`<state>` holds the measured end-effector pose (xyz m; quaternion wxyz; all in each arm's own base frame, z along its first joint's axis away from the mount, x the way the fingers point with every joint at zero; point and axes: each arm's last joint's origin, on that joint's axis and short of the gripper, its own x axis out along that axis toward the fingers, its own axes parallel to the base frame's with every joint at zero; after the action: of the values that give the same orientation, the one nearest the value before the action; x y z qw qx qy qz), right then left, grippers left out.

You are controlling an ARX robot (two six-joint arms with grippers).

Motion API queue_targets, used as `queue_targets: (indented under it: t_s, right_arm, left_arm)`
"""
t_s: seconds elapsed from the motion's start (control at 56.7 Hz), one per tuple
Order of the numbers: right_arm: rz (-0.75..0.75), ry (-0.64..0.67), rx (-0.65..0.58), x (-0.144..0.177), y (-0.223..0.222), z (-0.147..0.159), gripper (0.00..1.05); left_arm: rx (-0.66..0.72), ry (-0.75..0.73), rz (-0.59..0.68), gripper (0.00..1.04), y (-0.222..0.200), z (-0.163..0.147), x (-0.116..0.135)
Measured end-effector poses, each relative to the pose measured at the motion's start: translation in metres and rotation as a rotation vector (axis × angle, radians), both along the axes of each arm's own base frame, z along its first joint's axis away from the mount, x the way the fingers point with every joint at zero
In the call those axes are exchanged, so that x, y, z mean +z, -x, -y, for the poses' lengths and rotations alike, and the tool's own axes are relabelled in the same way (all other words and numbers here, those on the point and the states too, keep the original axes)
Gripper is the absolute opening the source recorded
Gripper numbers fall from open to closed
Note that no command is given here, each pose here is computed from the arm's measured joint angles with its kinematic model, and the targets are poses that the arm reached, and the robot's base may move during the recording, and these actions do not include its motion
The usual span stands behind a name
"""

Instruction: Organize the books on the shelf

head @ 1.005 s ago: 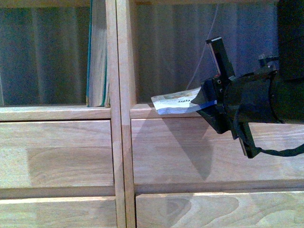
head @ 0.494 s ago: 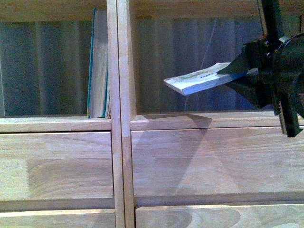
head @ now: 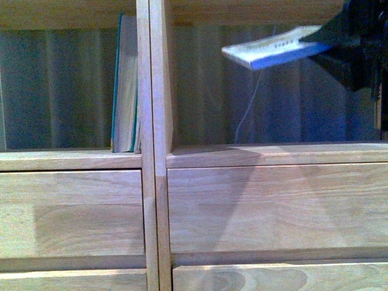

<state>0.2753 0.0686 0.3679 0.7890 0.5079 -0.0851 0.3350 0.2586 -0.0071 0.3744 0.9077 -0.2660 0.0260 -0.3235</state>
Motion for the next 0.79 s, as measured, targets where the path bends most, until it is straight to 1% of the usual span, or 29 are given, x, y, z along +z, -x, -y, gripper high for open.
queue_targets:
  t_s: [0.106,0.194,0.353,0.406,0.458,0.599,0.688,0.793]
  right_arm:
    - [0.076,0.021,0.065,-0.002,0.007,-0.005,0.07]
    - [0.13,0.049,0.091,-0.003,0.011,-0.009,0.07]
    - [0.226,0.07,0.136,0.0,0.018,-0.012,0.07]
    - [0.256,0.068,0.148,0.002,0.02,-0.012,0.07]
    - [0.298,0.058,0.184,0.003,0.024,-0.013,0.07]
    - [0.367,0.068,0.282,0.004,0.033,-0.019,0.07]
    - [0.354,0.109,0.347,0.0,0.034,-0.028,0.07]
    - [0.312,0.137,0.363,-0.007,0.028,-0.035,0.07]
  left_arm:
    - [-0.113,0.049,0.014,0.98,-0.004,0.016,0.005]
    - [-0.225,0.083,0.068,0.98,-0.001,0.03,0.013]
    - [-0.444,0.121,0.257,0.98,0.02,0.052,0.03]
    - [-0.472,0.128,0.29,0.98,0.023,0.054,0.033]
    - [-0.491,0.138,0.313,0.98,0.024,0.055,0.035]
    - [-0.507,0.162,0.31,0.98,0.019,0.055,0.033]
    - [-0.518,0.175,0.29,0.98,0.012,0.057,0.031]
    - [-0.527,0.177,0.287,0.98,0.005,0.058,0.035]
